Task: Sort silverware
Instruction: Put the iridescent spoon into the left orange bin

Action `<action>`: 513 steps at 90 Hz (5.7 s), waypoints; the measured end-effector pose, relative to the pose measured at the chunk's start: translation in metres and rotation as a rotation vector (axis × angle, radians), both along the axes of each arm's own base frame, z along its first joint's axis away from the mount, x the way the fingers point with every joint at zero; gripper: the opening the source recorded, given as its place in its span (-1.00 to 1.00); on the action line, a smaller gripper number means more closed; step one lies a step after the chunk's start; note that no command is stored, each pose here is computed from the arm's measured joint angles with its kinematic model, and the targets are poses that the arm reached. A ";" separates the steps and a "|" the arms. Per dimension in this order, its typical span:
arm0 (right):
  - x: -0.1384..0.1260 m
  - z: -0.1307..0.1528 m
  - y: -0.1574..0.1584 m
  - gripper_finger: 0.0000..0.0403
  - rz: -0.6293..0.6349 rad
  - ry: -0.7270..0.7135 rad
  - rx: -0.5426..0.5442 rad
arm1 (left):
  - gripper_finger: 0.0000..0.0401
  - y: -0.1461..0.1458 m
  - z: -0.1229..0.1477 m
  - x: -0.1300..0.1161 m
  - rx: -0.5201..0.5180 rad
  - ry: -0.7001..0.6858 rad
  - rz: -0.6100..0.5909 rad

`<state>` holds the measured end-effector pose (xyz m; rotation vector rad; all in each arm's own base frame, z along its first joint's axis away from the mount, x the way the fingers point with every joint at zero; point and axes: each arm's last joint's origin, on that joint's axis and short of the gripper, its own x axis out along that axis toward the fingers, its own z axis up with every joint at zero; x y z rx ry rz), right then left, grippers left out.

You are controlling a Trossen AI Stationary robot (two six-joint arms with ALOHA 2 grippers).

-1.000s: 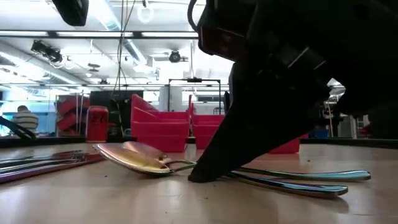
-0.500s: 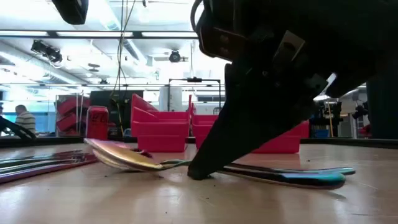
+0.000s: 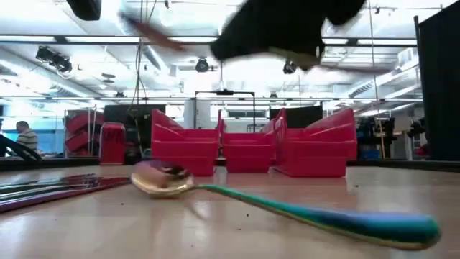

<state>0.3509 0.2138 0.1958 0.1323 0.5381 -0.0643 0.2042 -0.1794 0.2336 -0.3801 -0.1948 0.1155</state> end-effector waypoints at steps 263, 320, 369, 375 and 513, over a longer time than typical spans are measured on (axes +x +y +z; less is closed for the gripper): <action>0.091 -0.004 -0.256 -0.54 -0.688 -0.480 0.484 | -0.70 -0.011 0.002 -0.015 0.064 0.022 0.062; 0.030 0.011 -0.052 -0.68 0.273 0.045 0.088 | -0.70 -0.014 -0.001 -0.017 0.047 0.036 0.041; 0.011 -0.042 -0.016 -0.36 0.033 0.202 -0.067 | -0.70 -0.014 -0.012 -0.013 0.017 0.096 0.034; 0.016 -0.052 -0.015 -0.27 0.055 0.202 -0.036 | -0.70 -0.014 -0.013 -0.013 0.020 0.098 0.035; -0.011 0.073 -0.039 -1.00 0.024 -0.048 -0.074 | -0.70 -0.013 -0.012 -0.012 0.006 0.088 0.026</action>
